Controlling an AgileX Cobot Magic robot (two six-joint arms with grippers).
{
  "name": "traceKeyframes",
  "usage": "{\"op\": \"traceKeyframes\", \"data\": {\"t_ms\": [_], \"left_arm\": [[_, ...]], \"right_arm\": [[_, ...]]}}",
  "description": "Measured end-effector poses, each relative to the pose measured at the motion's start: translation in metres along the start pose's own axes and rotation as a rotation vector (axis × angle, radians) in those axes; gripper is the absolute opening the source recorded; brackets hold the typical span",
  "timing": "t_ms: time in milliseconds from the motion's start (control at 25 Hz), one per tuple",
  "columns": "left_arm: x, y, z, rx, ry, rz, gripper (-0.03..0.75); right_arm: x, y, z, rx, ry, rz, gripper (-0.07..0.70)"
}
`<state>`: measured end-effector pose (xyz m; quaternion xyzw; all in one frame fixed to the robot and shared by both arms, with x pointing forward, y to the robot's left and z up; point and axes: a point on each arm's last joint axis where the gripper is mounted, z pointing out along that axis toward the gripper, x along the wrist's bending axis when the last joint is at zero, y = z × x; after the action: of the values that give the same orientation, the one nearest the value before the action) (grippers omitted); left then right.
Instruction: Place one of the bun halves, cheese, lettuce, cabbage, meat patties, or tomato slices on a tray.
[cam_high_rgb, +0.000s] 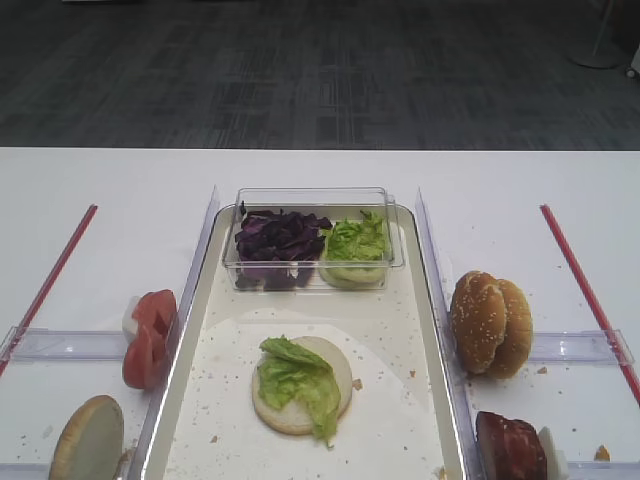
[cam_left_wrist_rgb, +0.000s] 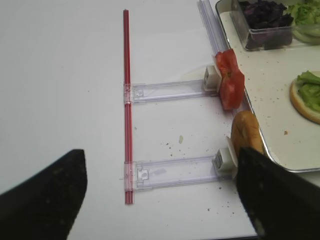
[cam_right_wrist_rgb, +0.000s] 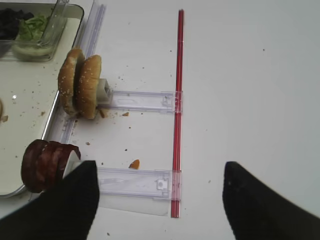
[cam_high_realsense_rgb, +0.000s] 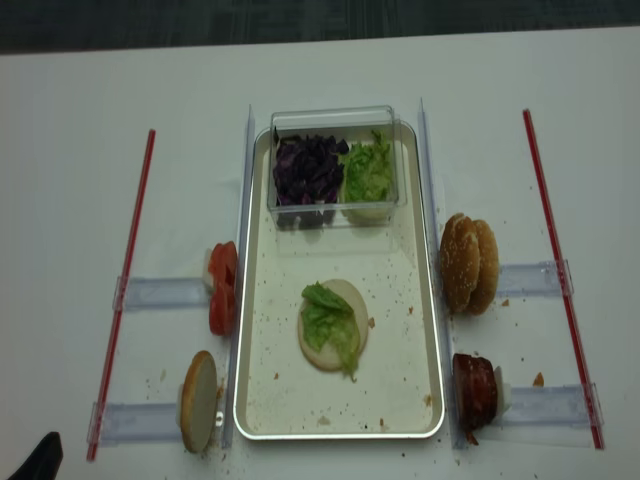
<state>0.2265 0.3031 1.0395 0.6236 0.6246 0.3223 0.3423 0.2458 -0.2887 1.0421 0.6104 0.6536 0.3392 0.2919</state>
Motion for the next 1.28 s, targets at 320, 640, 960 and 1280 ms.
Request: {"op": "traceKeyframes", "data": {"t_ms": [320, 640, 960, 1280], "left_arm": [[0.000, 0.000, 0.000, 0.000, 0.000, 0.000, 0.563], [0.000, 0.000, 0.000, 0.000, 0.000, 0.000, 0.563], [0.000, 0.000, 0.000, 0.000, 0.000, 0.000, 0.563], [0.000, 0.000, 0.000, 0.000, -0.002, -0.001, 0.563]], "right_arm": [[0.000, -0.004, -0.005, -0.046, -0.013, -0.003, 0.542], [0.001, -0.009, -0.012, -0.102, -0.017, -0.010, 0.542], [0.000, -0.009, -0.012, -0.101, -0.011, -0.012, 0.542], [-0.001, -0.010, -0.012, -0.100, -0.012, -0.008, 0.542]]}}
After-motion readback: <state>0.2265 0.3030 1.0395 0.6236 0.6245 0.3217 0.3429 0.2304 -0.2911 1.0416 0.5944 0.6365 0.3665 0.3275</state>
